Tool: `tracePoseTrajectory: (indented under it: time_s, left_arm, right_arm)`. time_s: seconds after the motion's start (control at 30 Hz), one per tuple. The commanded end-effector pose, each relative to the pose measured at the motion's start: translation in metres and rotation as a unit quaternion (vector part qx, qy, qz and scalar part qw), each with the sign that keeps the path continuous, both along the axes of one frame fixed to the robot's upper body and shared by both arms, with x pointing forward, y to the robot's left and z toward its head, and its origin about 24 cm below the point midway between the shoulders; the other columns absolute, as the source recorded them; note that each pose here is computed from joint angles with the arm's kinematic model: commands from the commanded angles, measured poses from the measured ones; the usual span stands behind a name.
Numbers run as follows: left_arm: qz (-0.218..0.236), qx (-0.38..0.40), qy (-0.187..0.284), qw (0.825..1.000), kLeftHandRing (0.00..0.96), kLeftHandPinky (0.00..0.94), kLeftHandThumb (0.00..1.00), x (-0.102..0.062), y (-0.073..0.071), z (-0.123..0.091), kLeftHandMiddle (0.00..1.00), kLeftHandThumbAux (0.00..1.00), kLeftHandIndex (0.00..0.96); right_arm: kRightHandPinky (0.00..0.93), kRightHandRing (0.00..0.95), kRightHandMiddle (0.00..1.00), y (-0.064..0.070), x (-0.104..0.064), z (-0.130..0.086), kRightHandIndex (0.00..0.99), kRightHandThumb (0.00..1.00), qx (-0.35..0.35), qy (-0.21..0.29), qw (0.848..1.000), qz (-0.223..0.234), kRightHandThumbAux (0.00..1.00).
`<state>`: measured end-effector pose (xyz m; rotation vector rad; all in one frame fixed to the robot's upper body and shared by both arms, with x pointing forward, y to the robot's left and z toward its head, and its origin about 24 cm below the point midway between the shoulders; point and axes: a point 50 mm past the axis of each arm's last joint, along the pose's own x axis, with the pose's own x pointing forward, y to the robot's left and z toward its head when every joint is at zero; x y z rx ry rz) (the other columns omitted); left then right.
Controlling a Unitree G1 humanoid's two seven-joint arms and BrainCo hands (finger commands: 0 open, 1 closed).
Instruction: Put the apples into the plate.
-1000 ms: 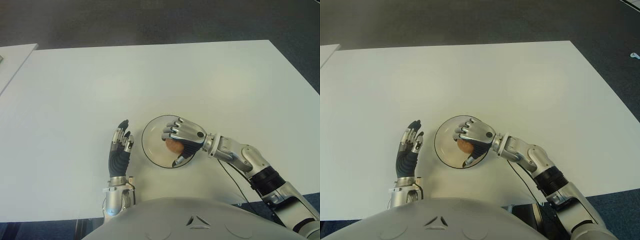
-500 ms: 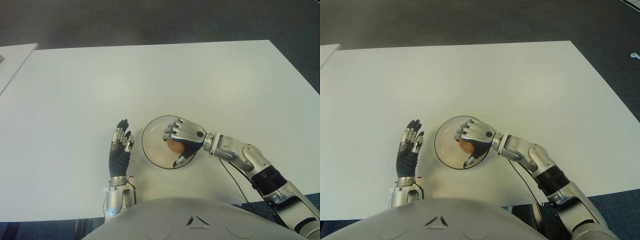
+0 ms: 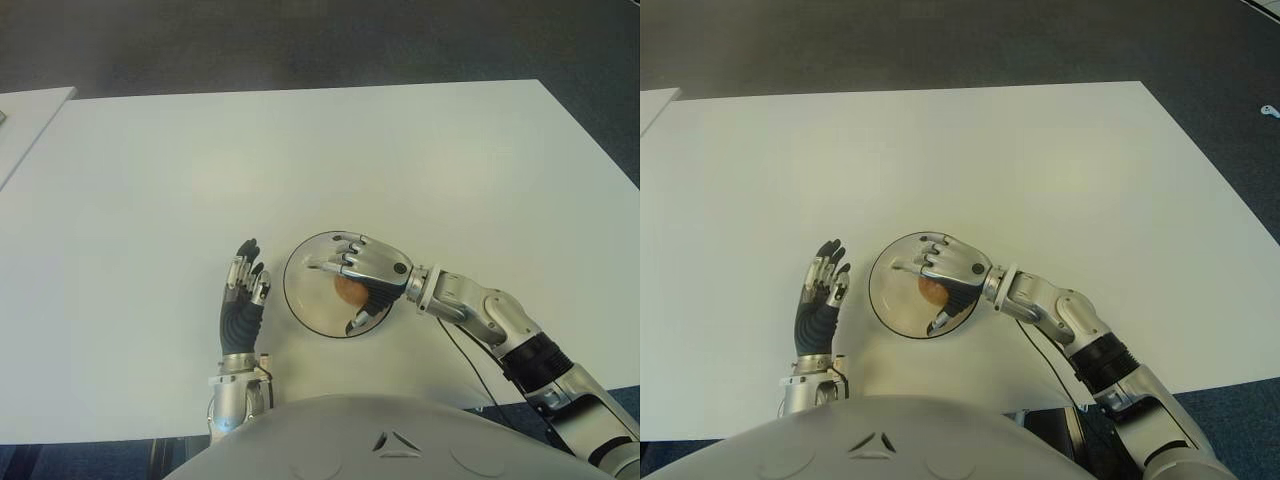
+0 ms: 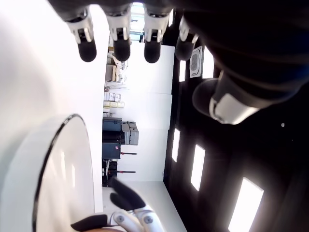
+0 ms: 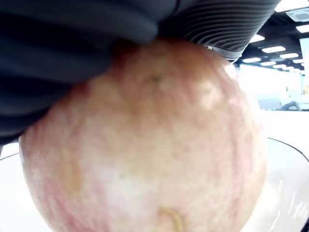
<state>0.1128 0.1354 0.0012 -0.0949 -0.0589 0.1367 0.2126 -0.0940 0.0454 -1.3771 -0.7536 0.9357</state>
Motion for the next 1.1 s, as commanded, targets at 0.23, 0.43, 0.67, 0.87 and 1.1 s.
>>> tracePoseTrajectory:
  time_s: [0.23, 0.43, 0.67, 0.87, 1.1]
  left_arm:
    - [0.002, -0.008, 0.004, 1.000, 0.057, 0.053, 0.191, -0.0031, -0.0005, -0.0042, 0.081, 0.537, 0.098]
    - [-0.002, -0.006, 0.010, 1.000, 0.061, 0.055, 0.181, -0.0035, -0.0010, -0.0052, 0.079, 0.559, 0.087]
    - [0.004, -0.012, 0.007, 1.000, 0.067, 0.063, 0.174, -0.0030, -0.0029, -0.0057, 0.081, 0.560, 0.087]
    - [0.000, -0.006, 0.008, 1.000, 0.058, 0.047, 0.169, -0.0024, -0.0031, -0.0059, 0.071, 0.557, 0.083]
    - [-0.004, -0.006, 0.017, 1.000, 0.058, 0.054, 0.165, -0.0027, -0.0030, -0.0070, 0.068, 0.552, 0.077]
  right_arm:
    - [0.000, 0.000, 0.014, 0.0005, 0.0009, 0.0003, 0.000, 0.020, 0.023, 0.001, 0.999, -0.024, 0.379]
    - [0.000, 0.000, 0.012, 0.0010, 0.0017, 0.0013, 0.000, 0.029, 0.035, 0.010, 0.999, -0.030, 0.370]
    - [0.000, 0.000, 0.005, 0.0007, 0.0020, 0.0024, 0.000, 0.033, 0.040, 0.014, 0.999, -0.033, 0.370]
    - [0.000, 0.000, 0.001, 0.0008, 0.0026, 0.0032, 0.000, 0.035, 0.041, 0.017, 0.998, -0.033, 0.363]
    - [0.000, 0.000, 0.000, 0.0010, 0.0040, 0.0046, 0.000, 0.055, 0.046, 0.041, 0.997, -0.035, 0.317]
